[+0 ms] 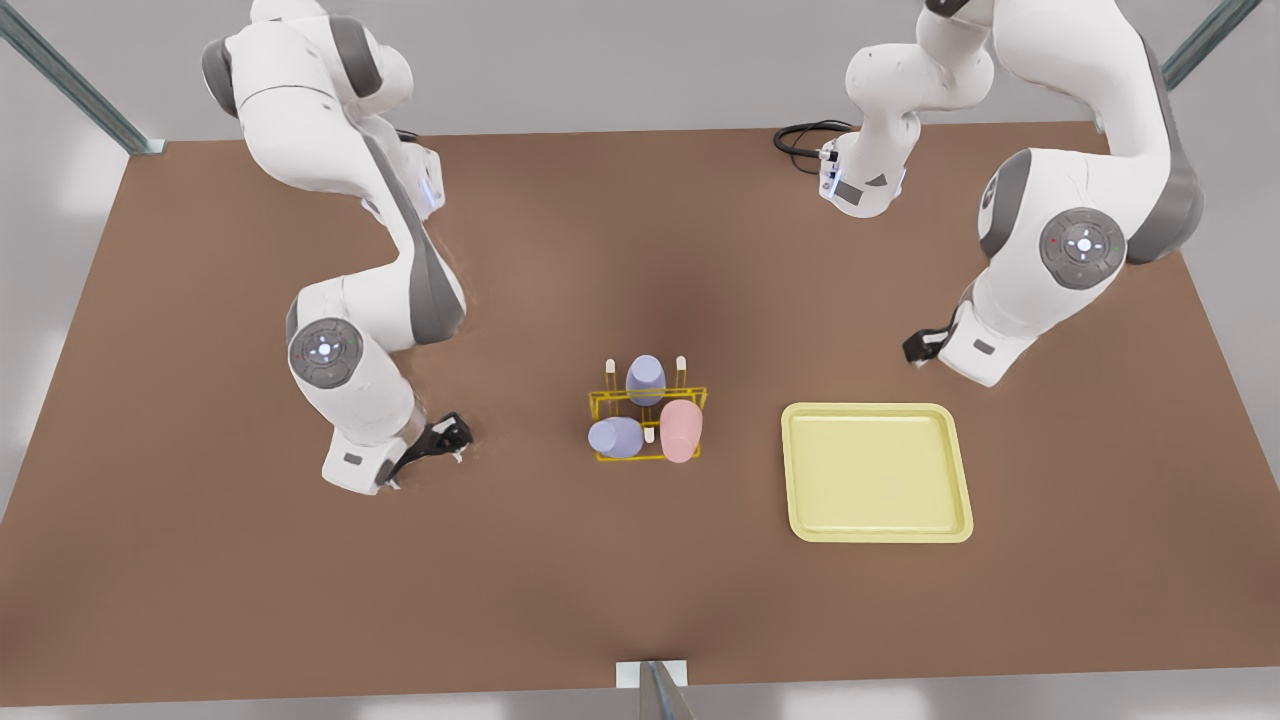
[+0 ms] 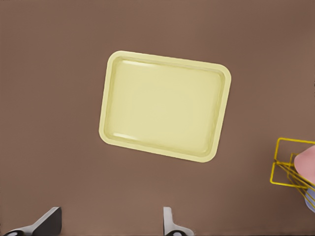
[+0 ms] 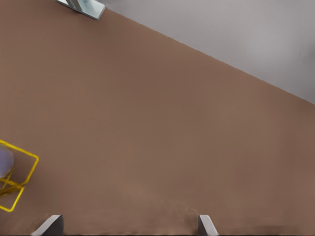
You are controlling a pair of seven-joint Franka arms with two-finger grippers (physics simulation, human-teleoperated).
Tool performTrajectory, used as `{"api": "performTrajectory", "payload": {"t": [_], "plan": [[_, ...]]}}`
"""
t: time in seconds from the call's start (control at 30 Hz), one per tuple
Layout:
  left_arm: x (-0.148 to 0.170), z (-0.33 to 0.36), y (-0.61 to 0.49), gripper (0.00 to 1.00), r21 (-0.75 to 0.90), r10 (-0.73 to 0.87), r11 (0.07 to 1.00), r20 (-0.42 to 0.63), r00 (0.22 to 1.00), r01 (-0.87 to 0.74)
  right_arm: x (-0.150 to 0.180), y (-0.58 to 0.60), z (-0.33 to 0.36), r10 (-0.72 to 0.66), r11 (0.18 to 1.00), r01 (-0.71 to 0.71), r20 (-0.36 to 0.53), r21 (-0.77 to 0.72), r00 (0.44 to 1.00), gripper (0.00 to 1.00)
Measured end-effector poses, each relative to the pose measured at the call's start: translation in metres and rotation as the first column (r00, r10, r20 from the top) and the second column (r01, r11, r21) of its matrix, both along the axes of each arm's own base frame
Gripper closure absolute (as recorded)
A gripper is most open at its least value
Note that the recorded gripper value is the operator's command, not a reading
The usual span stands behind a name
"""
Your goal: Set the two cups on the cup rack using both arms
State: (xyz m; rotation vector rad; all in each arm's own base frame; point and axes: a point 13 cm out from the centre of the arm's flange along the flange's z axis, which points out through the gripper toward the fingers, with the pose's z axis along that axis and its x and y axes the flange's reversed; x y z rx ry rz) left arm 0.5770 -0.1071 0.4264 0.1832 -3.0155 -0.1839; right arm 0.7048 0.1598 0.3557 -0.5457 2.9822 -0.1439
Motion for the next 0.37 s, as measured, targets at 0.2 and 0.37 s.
{"api": "performTrajectory", "payload": {"t": [0.2,0.37], "plan": [[0.010,0.002,-0.004,0.00,-0.063,-0.057,0.997,-0.049,0.997,0.054,-0.105,-0.144,0.196,-0.185,0.981,0.184,0.002,-0.052,0.983,0.00],[0.000,0.000,-0.013,0.00,-0.090,-0.116,0.990,-0.089,0.989,0.108,-0.190,-0.176,0.195,-0.235,0.971,0.227,-0.138,-0.070,0.962,0.00]]}}
